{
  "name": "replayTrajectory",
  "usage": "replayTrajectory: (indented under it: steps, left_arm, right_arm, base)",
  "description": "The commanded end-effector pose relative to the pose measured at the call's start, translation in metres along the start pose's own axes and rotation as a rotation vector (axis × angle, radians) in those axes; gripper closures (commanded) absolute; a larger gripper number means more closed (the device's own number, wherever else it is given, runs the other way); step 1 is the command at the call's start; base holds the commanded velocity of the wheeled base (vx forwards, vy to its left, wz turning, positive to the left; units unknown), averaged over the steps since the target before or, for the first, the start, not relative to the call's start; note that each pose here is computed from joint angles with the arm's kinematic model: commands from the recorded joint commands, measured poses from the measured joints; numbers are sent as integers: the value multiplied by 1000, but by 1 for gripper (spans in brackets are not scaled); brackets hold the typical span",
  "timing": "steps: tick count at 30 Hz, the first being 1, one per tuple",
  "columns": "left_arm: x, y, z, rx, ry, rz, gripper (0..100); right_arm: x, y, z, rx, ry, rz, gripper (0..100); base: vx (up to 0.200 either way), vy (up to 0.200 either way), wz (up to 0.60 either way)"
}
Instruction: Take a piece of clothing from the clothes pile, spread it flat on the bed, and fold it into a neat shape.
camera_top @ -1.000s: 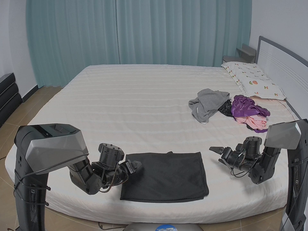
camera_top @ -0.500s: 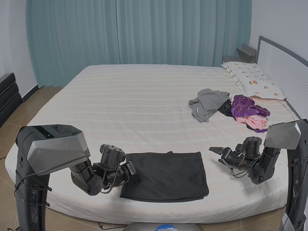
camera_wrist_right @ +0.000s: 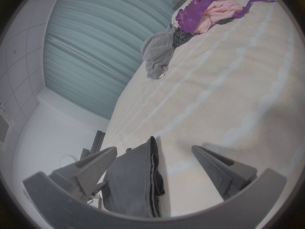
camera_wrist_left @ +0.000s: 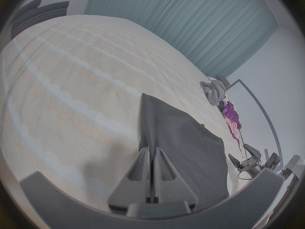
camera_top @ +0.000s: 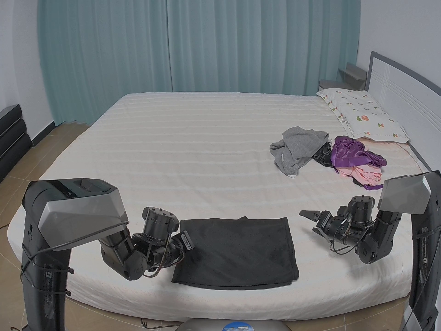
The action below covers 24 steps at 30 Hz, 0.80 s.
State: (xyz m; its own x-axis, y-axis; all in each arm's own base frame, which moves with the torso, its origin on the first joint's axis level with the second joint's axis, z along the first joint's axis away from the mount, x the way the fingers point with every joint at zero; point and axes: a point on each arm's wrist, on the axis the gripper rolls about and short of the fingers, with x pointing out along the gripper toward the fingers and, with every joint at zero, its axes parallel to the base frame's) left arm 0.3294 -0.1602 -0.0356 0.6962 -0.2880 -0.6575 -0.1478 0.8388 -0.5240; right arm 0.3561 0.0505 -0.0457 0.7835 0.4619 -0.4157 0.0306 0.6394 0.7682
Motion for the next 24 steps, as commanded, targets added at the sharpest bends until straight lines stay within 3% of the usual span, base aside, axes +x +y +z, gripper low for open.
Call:
replayTrajectory:
  steps: [1,8,20,24]
  left_arm:
    - [0,1,-1,-2,2,4,100]
    - [-1,0,1,-77,-18,3,100]
    - [-2,0,1,-85,-20,4,100]
    - [-2,0,1,-85,-20,7,100]
  right_arm:
    - [0,0,-1,0,3,0,0]
    - [1,0,-1,0,2,-1,0]
    - [1,-2,-2,1,6,-5,0]
    - [1,-1,-2,0,5,-4,0]
  base:
    - [0,0,0]
    - [0,0,0]
    - [0,0,0]
    - [0,200,0]
